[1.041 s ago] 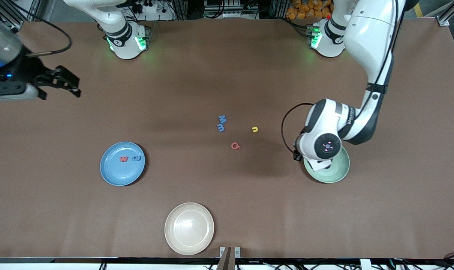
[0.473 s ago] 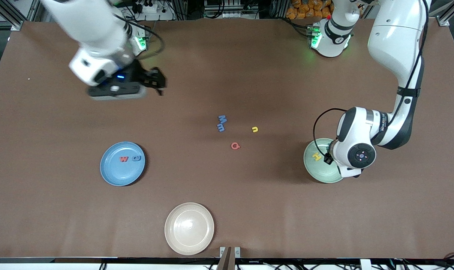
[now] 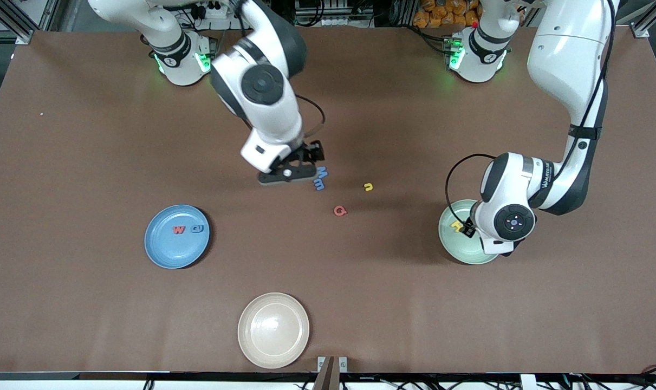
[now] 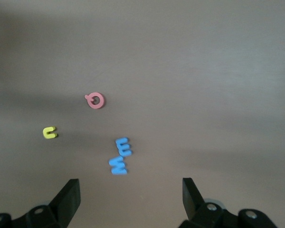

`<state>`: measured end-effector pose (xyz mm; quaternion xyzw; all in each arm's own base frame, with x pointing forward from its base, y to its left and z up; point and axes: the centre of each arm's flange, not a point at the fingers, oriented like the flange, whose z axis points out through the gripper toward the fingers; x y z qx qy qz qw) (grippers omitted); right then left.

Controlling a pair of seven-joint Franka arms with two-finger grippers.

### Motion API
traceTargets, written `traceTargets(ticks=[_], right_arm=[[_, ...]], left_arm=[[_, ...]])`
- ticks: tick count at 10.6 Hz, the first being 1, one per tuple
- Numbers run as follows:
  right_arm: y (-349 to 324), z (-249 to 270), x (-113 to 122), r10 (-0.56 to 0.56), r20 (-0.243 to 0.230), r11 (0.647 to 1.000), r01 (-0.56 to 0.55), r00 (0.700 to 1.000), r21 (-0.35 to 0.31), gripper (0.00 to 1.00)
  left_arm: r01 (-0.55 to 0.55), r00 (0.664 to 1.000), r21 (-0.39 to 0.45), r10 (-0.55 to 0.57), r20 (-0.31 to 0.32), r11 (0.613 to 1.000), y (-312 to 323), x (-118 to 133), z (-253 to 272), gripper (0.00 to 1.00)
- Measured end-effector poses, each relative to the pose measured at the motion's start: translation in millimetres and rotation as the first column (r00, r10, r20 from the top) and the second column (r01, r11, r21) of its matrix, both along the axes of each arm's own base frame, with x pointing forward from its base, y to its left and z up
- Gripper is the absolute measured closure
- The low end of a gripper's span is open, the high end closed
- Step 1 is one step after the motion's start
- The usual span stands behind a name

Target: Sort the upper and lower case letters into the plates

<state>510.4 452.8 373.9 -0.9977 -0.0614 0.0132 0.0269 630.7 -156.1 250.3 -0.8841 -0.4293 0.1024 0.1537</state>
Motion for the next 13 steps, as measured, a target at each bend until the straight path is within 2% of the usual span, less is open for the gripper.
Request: traceTargets(ticks=[2,3,5,8,13], right_arm=[[16,-71,-12,0.018,-0.004,1.000,-0.018,1.000,0.001,0.13],[22,-98,-18,0.029,-0.012,0.999,-0.029,1.000,-0.016,0.17],[27,-138,-24,0.024,0.003,0.998,-0.024,1.000,-0.054,0.22],[31,-173,-31,0.008,0.019,0.999,-0.007,1.000,-0.043,0.23],[35,-192,-35,-0.008,0.026,0.999,0.009,1.000,-0.031,0.26]], left_arm=[[0.015,1.000,-0.007,-0.014,0.018,1.000,-10,2,7,0.00],[0.023,0.999,-0.017,-0.023,0.025,1.000,-22,0,8,0.00],[0.008,0.998,-0.054,-0.005,0.061,0.999,-48,-2,11,0.00],[-0.012,0.993,-0.061,0.019,0.117,0.998,-91,-5,16,0.00],[-0.034,0.984,-0.079,0.047,0.172,0.996,-130,-5,31,0.00]])
